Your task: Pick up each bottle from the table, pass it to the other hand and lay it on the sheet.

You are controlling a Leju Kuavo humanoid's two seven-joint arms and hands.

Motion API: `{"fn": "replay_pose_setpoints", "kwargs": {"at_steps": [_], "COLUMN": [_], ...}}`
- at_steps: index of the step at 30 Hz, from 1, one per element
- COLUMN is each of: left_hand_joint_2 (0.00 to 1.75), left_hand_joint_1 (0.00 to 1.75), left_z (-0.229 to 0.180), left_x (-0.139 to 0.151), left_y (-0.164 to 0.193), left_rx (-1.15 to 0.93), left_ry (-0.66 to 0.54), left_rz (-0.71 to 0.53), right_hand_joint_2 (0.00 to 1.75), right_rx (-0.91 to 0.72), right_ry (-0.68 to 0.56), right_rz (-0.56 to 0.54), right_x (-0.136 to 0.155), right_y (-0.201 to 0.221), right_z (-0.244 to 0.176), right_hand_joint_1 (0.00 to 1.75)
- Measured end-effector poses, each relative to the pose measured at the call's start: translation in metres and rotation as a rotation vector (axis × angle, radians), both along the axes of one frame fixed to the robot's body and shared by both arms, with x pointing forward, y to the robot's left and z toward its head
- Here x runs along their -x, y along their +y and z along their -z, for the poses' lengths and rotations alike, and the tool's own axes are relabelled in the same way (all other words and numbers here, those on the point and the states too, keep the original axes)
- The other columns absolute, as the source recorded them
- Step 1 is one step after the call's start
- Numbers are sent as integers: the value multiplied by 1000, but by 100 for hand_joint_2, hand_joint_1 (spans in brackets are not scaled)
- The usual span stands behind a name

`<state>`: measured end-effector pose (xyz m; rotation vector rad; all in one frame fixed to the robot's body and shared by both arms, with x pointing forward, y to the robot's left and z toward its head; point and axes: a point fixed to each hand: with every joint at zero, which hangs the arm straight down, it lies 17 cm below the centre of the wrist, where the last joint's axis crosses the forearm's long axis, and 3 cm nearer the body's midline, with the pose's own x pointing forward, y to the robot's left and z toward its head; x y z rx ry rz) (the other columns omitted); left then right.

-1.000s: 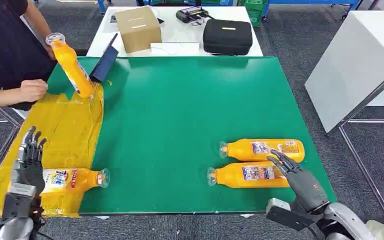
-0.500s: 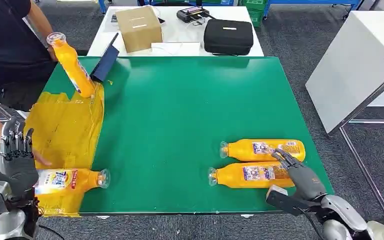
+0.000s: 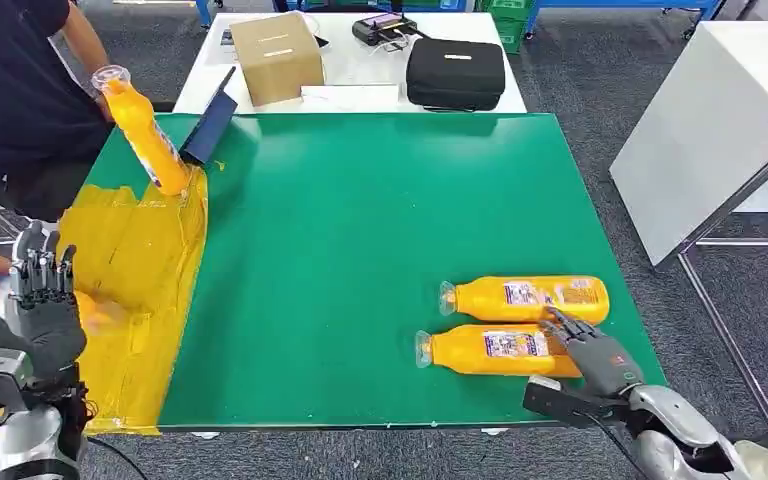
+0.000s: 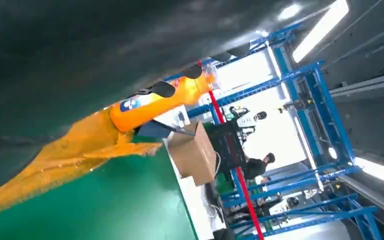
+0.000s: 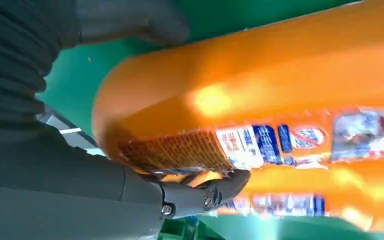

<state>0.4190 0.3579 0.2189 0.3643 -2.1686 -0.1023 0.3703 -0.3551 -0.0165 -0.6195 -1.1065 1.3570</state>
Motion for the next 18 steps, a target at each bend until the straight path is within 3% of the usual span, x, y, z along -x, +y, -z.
{"fn": "replay_pose_setpoints", "kwargs": {"at_steps": [9,18], "left_hand_joint_2": [0,0], "left_hand_joint_1": [0,0], "left_z": [0,-4], "left_x": [-13,-17], "left_y": [-11,-14], "left_rx": [46,54], "left_ry": [6,-1], "left_rz": [47,55], "right_hand_joint_2": [175,175], "right_rx": [135,165], "right_ry": [34,49], "right_rz": [-58,-72], "right_x": [-14,-21], "right_y": [13,18], "right_z": [32,42], "right_hand_joint_1": [175,175]}}
